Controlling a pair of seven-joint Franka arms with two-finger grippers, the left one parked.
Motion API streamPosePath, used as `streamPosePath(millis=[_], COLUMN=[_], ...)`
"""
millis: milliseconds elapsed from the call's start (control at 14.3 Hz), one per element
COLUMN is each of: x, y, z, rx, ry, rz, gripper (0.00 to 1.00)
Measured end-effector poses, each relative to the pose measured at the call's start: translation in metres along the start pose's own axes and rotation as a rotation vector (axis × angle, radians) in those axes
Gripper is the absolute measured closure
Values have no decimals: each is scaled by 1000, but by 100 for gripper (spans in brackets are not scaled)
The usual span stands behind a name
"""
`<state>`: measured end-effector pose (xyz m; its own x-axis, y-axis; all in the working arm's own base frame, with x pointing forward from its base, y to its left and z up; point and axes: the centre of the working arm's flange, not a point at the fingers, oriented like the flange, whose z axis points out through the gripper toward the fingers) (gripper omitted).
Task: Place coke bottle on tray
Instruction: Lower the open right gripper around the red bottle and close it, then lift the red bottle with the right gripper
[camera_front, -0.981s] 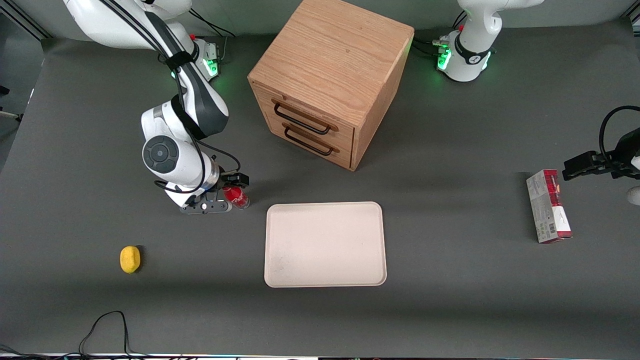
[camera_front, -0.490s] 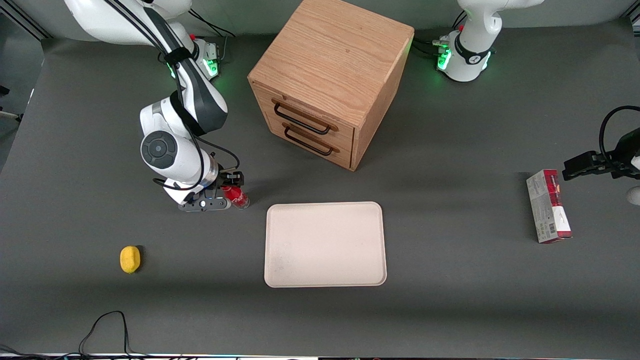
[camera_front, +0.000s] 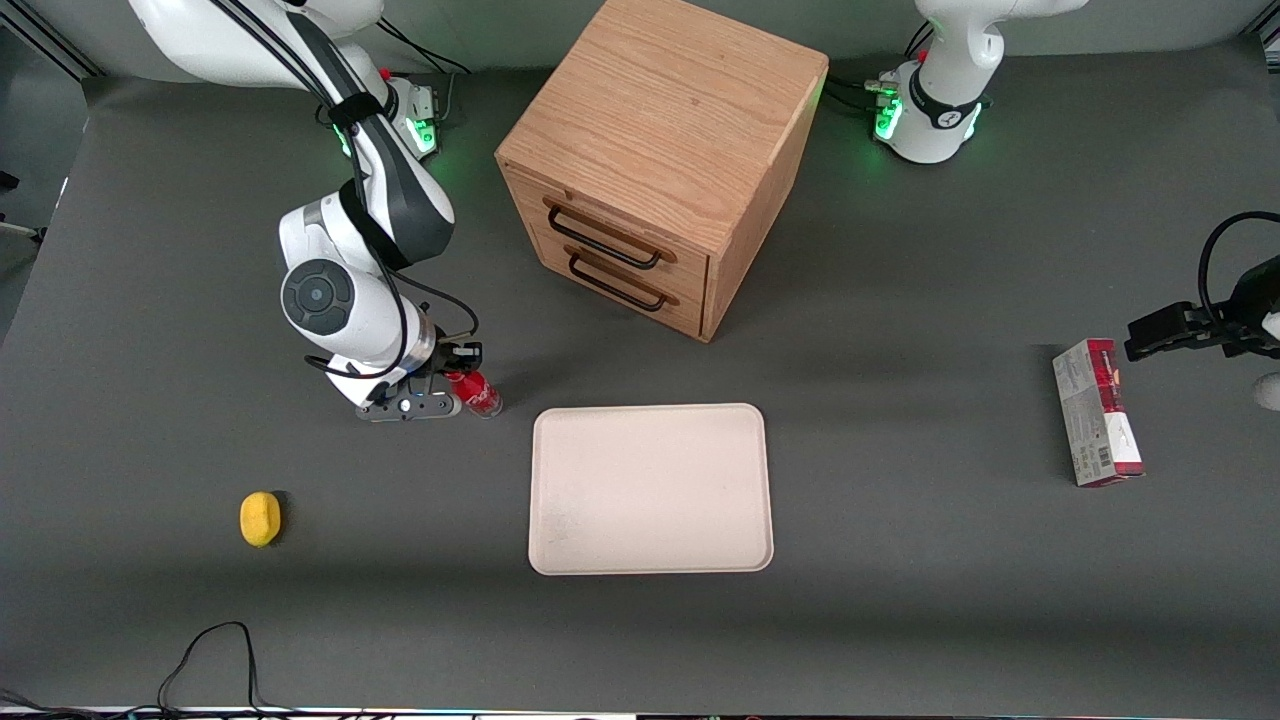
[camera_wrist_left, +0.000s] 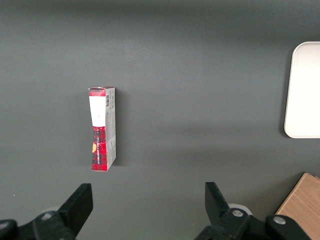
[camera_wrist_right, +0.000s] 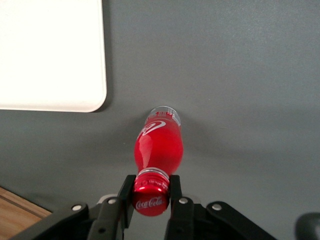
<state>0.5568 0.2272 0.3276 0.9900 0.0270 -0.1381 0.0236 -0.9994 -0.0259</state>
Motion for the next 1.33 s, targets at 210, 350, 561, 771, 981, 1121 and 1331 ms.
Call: streamPosePath(millis=[210, 350, 561, 771, 981, 1121, 1331], x=[4, 13, 24, 28, 42, 53, 67], y=[1, 4, 19, 34, 37, 40, 36], z=[-15, -52, -142, -214, -246, -244, -229], rx=[3, 0, 3, 2, 10, 15, 24], ry=[11, 3, 0, -32, -46, -48, -49], rz=[4, 13, 34, 37, 15, 11, 6], gripper=[69, 69, 69, 69, 69, 69, 69])
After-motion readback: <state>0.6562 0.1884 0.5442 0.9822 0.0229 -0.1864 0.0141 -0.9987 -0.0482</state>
